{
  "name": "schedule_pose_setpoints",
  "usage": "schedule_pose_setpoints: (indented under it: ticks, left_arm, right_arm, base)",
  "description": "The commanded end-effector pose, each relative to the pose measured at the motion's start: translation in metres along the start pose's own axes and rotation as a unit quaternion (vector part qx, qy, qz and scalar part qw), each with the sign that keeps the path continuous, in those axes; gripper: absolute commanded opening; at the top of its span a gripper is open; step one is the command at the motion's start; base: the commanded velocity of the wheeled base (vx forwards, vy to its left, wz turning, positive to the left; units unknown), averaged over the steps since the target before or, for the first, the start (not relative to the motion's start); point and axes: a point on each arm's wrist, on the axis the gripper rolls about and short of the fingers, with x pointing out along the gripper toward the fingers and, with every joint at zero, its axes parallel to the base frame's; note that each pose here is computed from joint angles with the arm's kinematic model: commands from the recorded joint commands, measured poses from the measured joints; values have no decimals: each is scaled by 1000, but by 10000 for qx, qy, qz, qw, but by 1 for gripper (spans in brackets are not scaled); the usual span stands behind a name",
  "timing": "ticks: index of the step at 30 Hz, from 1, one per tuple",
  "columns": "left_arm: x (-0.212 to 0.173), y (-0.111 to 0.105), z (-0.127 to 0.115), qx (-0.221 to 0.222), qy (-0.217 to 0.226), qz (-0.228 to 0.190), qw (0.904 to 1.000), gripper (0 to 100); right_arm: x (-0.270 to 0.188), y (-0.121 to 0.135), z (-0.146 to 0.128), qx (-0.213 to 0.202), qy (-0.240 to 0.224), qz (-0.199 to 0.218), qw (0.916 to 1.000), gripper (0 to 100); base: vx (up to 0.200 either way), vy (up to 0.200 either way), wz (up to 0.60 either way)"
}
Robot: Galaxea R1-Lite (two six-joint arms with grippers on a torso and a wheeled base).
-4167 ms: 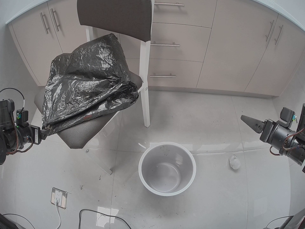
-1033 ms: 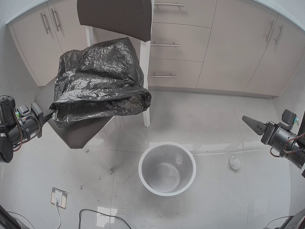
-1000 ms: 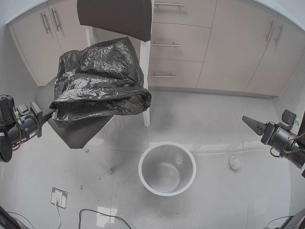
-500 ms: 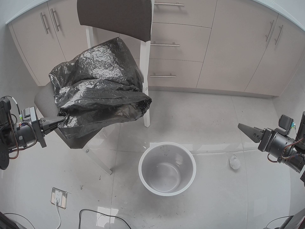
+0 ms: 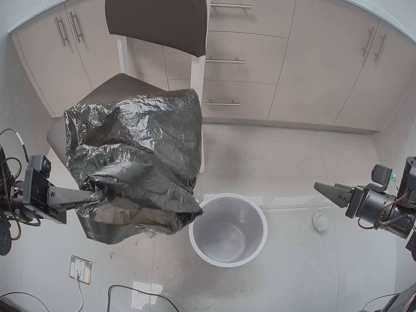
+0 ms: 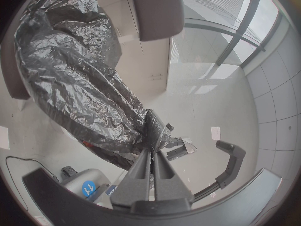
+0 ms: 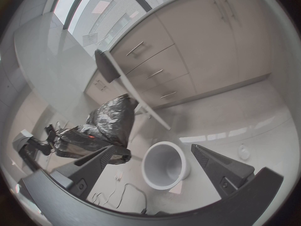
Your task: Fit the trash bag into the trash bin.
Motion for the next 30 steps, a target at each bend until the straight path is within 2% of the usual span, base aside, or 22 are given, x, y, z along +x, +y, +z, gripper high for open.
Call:
schedule_pose_setpoints:
  ticks: [1, 6, 11, 14, 19, 22, 23, 26, 30]
  left_arm:
    - [20, -15, -14, 221, 499, -318, 9980, 0]
    - [41, -13, -23, 124, 918, -539, 9942, 0]
    - [63, -10, -34, 145, 903, -464, 9947, 0]
    - [78, -13, -41, 300, 922, -464, 9942, 0]
    - [88, -21, -35, 459, 691, -414, 9957, 0]
    - [91, -21, -29, 485, 576, -367, 9965, 0]
    - [94, -20, -22, 504, 452, -306, 9972, 0]
    - [98, -19, -15, 483, 352, -263, 9979, 0]
    - [98, -18, -15, 318, 362, -248, 9985, 0]
  right_arm:
    - [7, -1, -17, 180, 685, 581, 9958, 100]
    - [17, 1, -33, 296, 1126, 767, 9902, 100]
    - [19, 12, -40, 218, 1307, 992, 9862, 100]
    - [23, 20, -51, 132, 1574, 1144, 9808, 100]
    - [32, 31, -67, 5, 1914, 1319, 9726, 100]
    - [39, 39, -80, -199, 1982, 1174, 9729, 100]
    - [46, 46, -93, -381, 1954, 971, 9752, 100]
    - [56, 53, -113, -568, 1812, 725, 9791, 100]
    - [57, 51, -123, -736, 1602, 800, 9811, 100]
  base:
    - [0, 0, 0]
    - [0, 0, 0]
    - [0, 0, 0]
    - [0, 0, 0]
    - [0, 0, 0]
    - [0, 0, 0]
    - [0, 0, 0]
    - [0, 0, 0]
    - [0, 0, 0]
